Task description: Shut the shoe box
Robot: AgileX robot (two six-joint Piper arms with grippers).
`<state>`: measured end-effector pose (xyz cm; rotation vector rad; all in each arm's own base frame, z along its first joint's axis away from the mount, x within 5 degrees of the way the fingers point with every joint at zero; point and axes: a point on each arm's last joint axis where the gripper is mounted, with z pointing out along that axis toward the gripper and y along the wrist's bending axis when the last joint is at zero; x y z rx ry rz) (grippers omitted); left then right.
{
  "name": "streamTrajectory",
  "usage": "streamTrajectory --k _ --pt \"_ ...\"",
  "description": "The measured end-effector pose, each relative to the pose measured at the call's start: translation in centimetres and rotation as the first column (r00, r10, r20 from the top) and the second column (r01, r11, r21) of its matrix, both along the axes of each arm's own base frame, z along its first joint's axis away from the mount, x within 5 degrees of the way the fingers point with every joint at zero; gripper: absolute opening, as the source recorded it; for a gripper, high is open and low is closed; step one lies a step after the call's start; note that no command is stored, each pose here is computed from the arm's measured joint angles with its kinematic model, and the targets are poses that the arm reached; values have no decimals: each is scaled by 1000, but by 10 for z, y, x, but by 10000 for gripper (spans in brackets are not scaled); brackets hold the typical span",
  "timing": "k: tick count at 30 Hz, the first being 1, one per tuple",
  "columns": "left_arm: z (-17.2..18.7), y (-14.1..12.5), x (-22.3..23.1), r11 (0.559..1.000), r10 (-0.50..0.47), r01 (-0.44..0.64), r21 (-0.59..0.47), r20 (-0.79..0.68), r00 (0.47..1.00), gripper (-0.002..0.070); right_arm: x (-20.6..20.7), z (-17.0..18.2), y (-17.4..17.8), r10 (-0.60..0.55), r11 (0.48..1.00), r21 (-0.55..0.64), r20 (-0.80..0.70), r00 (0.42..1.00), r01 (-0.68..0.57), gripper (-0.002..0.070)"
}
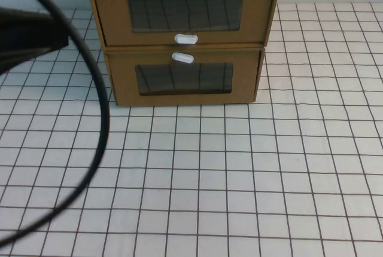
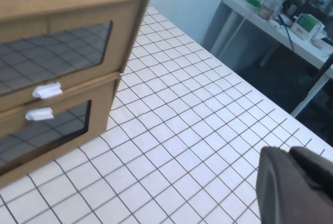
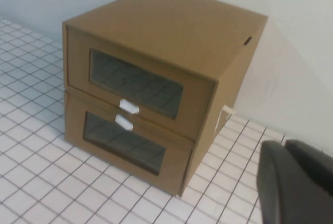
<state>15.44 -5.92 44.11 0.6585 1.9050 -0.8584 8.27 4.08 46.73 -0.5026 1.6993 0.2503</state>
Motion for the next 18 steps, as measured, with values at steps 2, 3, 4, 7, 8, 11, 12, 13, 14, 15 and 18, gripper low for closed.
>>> streamTrajectory --k 2,3,4,7,8,11,12,13,14,15,18 --pt "-3 -2 -18 1000 3 -3 5 25 1000 -5 -9 -22 -4 -3 1000 5 -9 1000 3 -13" --pt "-4 -3 -33 1000 4 -4 10 53 999 -5 -13 -34 -6 -6 1000 9 -12 1000 6 -13" --pt "-5 -5 -46 1000 4 -5 15 78 997 -5 -18 -46 -8 -7 1000 15 -7 1000 7 -13" --pt "-8 -10 -84 1000 -4 2 16 149 989 -5 -32 -72 -13 -7 999 52 32 999 5 -13" --pt "-9 -12 -99 1000 -16 13 17 180 984 -5 -37 -79 -15 -4 997 73 49 999 1 -13" --pt "-16 -16 -135 999 -39 35 21 265 963 -5 -51 -94 -20 -3 993 117 100 995 -9 -13" --pt "-17 -16 -143 999 -36 31 21 293 956 -5 -55 -100 -22 -3 992 124 111 994 -10 -13" --pt "-19 -16 -153 1000 -25 18 26 327 945 -5 -58 -105 -23 -4 992 129 118 993 -12 -13" --pt "-20 -15 -163 1000 -9 -3 31 363 932 -5 -60 -109 -24 -3 991 131 119 993 -13 -13" --pt "-21 -14 -168 999 12 -26 30 385 923 -5 -61 -114 -24 -3 991 132 120 993 -13 -13" --pt "-24 -9 -181 990 107 -135 36 425 899 -5 -59 -128 -23 -3 992 122 96 995 -9 -13"
